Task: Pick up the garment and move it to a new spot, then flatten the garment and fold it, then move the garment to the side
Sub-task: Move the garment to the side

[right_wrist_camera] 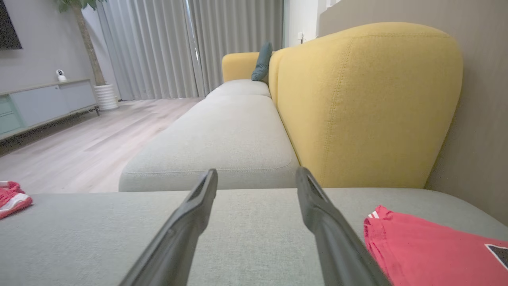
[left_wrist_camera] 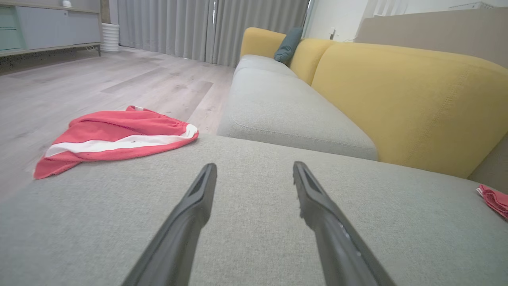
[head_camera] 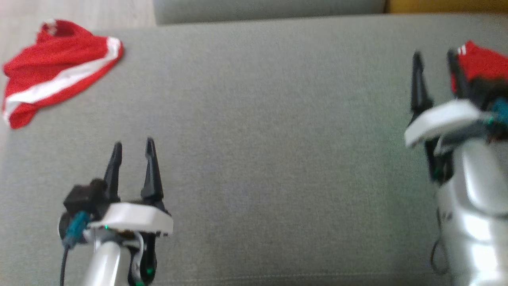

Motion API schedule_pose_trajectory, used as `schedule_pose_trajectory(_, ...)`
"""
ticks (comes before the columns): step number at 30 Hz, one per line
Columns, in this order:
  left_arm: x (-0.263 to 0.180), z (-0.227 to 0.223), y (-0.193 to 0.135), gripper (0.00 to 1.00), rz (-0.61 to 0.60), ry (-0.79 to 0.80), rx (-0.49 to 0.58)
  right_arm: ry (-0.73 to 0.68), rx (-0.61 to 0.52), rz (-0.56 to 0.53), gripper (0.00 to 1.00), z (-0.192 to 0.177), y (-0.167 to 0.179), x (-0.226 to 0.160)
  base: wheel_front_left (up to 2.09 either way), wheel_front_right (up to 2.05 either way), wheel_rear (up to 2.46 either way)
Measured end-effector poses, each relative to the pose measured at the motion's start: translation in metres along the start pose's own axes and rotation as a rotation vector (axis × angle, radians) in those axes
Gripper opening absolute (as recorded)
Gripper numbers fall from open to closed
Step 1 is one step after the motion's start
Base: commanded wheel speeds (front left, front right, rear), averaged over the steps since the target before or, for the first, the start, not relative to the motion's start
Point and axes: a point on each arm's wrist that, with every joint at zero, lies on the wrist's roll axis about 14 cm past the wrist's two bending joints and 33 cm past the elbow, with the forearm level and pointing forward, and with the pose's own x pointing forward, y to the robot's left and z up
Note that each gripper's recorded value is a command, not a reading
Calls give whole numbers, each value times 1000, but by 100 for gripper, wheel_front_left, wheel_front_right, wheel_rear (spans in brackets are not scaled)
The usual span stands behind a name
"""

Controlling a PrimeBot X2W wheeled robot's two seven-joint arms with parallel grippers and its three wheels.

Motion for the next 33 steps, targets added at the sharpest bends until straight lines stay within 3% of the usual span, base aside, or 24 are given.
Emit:
schedule_pose_trajectory(8, -35, 5, 18, 100, 60, -6, 10, -22, 24, 59, 100, -14, 33, -53, 0, 0, 0)
schedule_pose_trajectory(16, -56, -7, 22, 100, 66, 34, 6, 4, 156, 94, 100, -40, 53, -95, 0, 0, 0)
schedule_pose_trajectory(33, -60, -13, 18, 100, 49, 52, 1, 27, 155, 106, 100, -50, 58, -108, 0, 0, 0)
